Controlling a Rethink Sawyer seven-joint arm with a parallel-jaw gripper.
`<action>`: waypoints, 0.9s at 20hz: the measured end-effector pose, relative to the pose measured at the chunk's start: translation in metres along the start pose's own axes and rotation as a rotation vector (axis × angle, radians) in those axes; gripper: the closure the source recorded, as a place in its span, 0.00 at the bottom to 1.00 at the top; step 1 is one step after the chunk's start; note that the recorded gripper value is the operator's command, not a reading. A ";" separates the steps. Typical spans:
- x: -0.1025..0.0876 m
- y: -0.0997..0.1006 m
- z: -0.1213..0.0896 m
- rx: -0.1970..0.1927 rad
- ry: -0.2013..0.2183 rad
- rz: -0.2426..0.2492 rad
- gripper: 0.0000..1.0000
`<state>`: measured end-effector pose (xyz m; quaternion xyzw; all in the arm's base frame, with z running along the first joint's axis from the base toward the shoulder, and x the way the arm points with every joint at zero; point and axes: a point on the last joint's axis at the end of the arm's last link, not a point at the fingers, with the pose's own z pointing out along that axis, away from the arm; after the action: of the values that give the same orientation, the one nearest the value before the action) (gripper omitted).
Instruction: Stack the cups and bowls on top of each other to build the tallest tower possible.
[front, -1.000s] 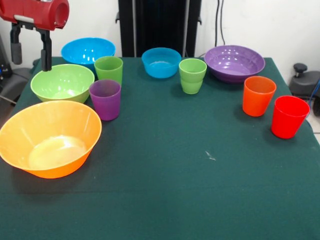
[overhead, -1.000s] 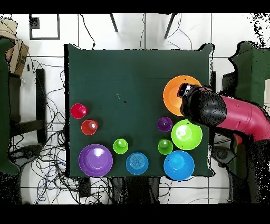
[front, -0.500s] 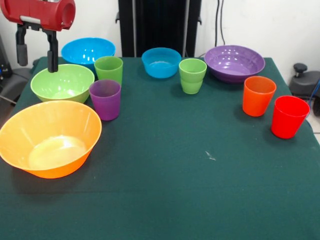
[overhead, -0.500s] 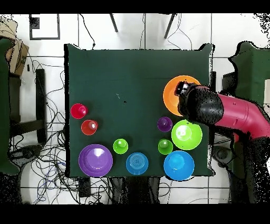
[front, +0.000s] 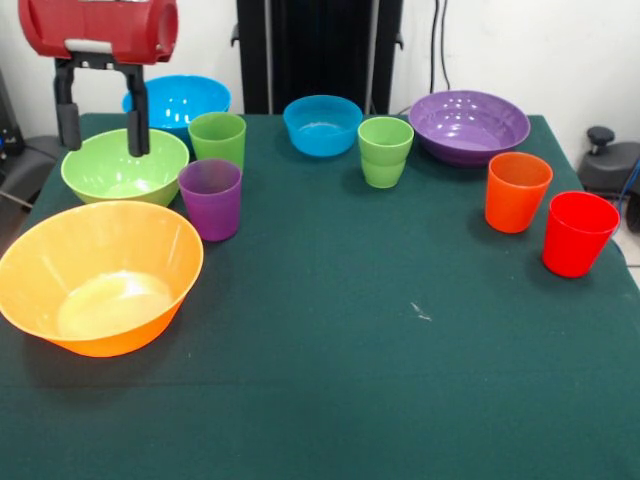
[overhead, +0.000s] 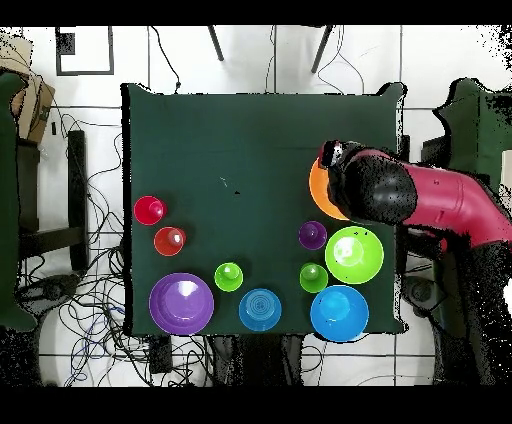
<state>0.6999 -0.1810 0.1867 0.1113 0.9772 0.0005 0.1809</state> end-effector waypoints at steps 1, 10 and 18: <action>-0.002 0.003 -0.001 -0.007 -0.005 -0.008 0.00; 0.004 0.023 -0.001 -0.002 0.015 -0.037 0.00; 0.024 0.035 0.006 0.036 0.080 -0.038 0.00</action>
<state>0.6876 -0.1423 0.1736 0.0957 0.9855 -0.0163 0.1394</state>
